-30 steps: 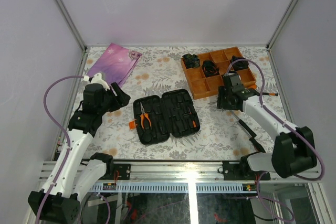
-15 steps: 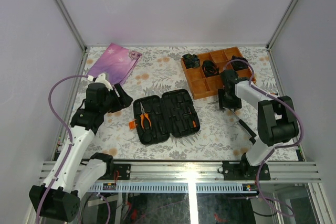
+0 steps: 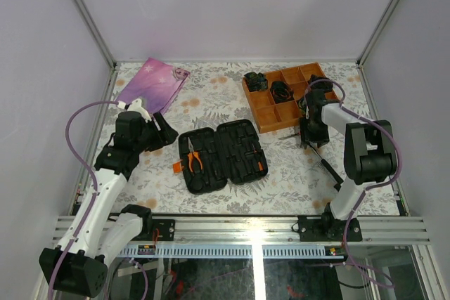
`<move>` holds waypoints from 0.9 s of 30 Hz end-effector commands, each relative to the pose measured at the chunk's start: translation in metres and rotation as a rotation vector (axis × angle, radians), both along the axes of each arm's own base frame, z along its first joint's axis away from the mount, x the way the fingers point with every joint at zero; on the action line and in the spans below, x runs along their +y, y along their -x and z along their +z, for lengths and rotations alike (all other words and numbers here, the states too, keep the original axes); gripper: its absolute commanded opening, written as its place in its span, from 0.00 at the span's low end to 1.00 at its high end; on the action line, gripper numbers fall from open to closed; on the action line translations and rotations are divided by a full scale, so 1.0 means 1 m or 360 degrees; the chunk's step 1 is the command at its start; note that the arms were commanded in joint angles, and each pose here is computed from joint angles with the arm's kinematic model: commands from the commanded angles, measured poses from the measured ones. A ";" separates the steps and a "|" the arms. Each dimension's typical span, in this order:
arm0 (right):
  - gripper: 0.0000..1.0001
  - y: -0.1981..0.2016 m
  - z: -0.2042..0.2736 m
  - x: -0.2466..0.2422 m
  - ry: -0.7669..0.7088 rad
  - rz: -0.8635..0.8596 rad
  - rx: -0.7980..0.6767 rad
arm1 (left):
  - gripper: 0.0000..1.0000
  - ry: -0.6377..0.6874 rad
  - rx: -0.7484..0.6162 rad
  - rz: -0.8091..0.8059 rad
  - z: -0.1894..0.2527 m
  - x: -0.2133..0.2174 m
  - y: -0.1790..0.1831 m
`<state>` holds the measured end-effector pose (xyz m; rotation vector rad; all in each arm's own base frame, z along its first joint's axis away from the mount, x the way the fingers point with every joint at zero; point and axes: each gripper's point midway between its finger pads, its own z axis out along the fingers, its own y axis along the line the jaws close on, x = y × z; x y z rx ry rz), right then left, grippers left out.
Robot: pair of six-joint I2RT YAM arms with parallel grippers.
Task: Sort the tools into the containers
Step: Pick up the hammer at the center of the board.
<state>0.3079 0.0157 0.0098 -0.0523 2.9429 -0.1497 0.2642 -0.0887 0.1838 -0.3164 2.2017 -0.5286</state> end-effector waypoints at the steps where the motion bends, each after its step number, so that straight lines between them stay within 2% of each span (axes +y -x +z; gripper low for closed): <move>1: 0.54 -0.008 -0.003 0.013 -0.0127 0.0047 0.0009 | 0.63 -0.0002 -0.0064 -0.0021 0.005 0.000 -0.005; 6: 0.41 -0.003 -0.013 0.030 -0.0281 0.0040 0.0042 | 0.63 -0.0005 -0.0051 -0.0016 0.004 0.000 -0.005; 10: 0.35 -0.002 -0.010 0.048 -0.0414 0.0032 -0.0031 | 0.63 -0.0006 -0.0056 -0.0013 0.005 0.000 -0.005; 18: 0.20 0.007 -0.005 0.070 -0.0418 0.0002 -0.0071 | 0.63 -0.0005 -0.0037 -0.0007 0.001 0.001 -0.006; 24: 0.16 0.015 -0.001 0.092 -0.0406 0.0020 -0.0121 | 0.63 -0.0003 -0.0031 -0.0007 0.001 0.000 -0.007; 27: 0.22 0.018 -0.003 0.099 -0.0408 0.0033 -0.0129 | 0.63 -0.0001 -0.0024 -0.0013 0.000 0.000 -0.006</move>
